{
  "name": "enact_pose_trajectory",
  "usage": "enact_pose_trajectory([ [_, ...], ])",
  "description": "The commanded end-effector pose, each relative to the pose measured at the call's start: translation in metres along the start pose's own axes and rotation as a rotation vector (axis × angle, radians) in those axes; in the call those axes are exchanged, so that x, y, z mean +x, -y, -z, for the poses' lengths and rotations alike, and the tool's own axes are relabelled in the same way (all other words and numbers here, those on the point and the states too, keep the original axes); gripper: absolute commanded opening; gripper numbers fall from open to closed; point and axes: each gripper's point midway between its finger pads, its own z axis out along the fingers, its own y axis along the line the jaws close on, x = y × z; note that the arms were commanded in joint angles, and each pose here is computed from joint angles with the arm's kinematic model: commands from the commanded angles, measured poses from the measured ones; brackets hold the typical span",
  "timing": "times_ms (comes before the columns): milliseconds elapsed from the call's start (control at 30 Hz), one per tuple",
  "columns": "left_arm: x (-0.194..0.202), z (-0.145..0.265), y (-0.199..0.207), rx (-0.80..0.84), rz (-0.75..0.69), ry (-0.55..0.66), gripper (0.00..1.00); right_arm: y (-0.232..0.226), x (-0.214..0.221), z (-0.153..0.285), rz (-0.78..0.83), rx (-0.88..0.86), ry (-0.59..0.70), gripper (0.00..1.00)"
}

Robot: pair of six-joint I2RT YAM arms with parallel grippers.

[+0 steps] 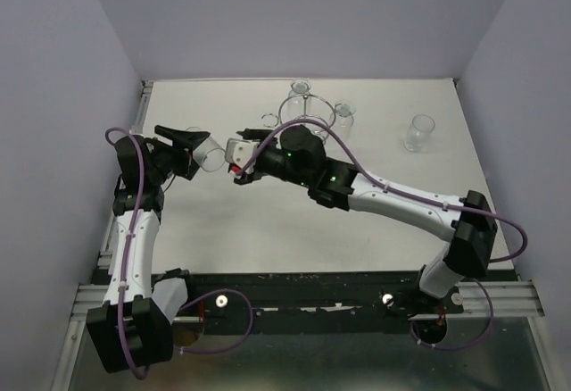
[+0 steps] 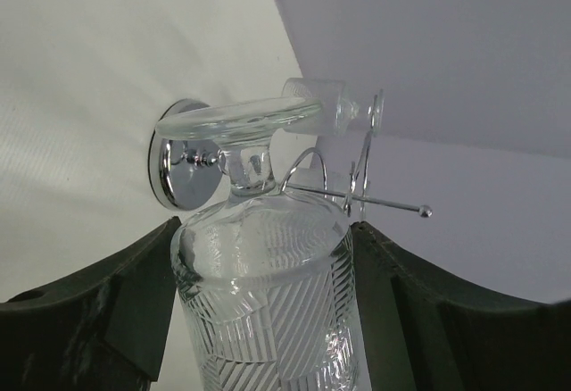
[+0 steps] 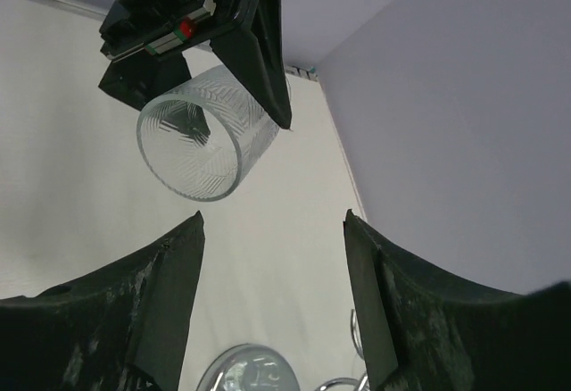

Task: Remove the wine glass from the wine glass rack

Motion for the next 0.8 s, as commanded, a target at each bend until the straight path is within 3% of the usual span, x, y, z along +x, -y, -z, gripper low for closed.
enact_pose_trajectory([
  [0,-0.016,0.010,0.006,-0.020,0.180,0.095,0.00,0.022,0.001,-0.028,-0.037,0.146,-0.042,0.70],
  [767,-0.016,0.011,-0.015,-0.081,0.274,0.112,0.00,-0.022,0.017,-0.082,-0.268,0.043,-0.104,0.59],
])
